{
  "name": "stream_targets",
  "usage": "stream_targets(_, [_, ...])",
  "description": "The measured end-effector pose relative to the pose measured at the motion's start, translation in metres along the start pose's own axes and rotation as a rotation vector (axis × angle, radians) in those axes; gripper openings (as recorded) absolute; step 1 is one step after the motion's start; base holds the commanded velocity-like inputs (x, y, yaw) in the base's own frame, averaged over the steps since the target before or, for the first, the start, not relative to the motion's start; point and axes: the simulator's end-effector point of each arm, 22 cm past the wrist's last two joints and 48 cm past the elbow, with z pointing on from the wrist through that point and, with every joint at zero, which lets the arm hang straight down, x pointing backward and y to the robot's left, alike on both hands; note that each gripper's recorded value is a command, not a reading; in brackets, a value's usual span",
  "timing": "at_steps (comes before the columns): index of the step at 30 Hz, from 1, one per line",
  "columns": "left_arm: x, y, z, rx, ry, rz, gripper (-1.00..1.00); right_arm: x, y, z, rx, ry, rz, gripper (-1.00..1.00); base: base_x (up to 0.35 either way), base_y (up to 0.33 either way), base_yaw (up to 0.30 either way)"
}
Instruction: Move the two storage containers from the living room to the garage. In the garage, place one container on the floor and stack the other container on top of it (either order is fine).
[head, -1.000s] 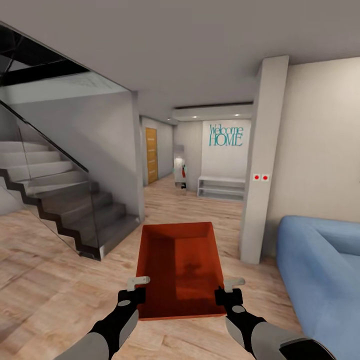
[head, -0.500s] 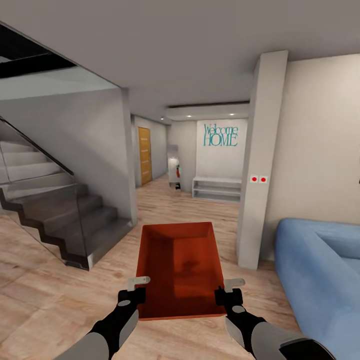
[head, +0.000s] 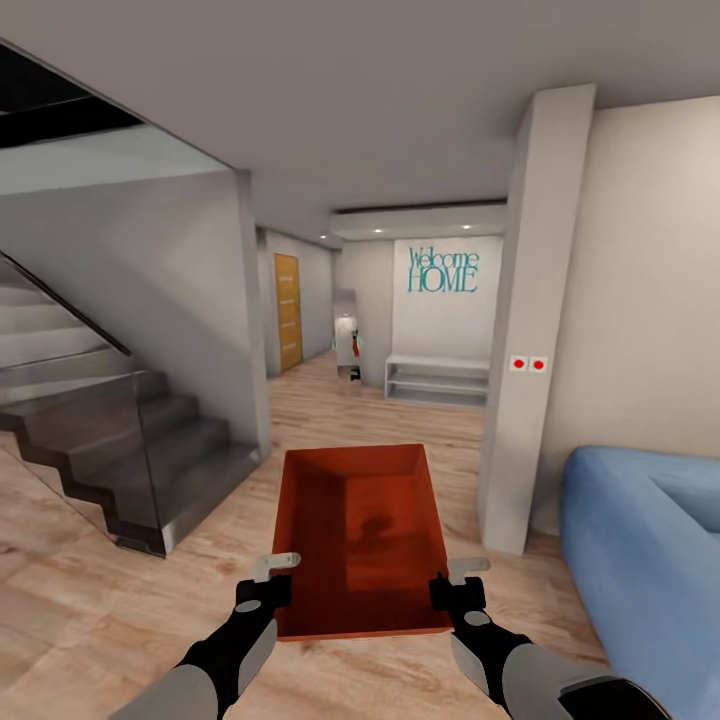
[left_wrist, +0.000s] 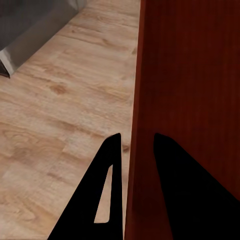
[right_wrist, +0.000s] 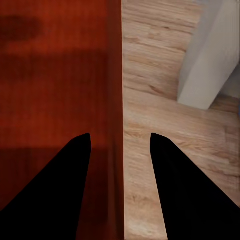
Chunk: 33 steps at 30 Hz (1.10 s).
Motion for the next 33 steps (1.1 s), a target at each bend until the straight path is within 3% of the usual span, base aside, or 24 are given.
stream_targets(33, [0.0,0.0,0.0,0.0,0.0,0.0,-1.0,-0.0001,0.0,0.0,0.0,0.0,0.0,-1.0,0.322,0.0,0.0])
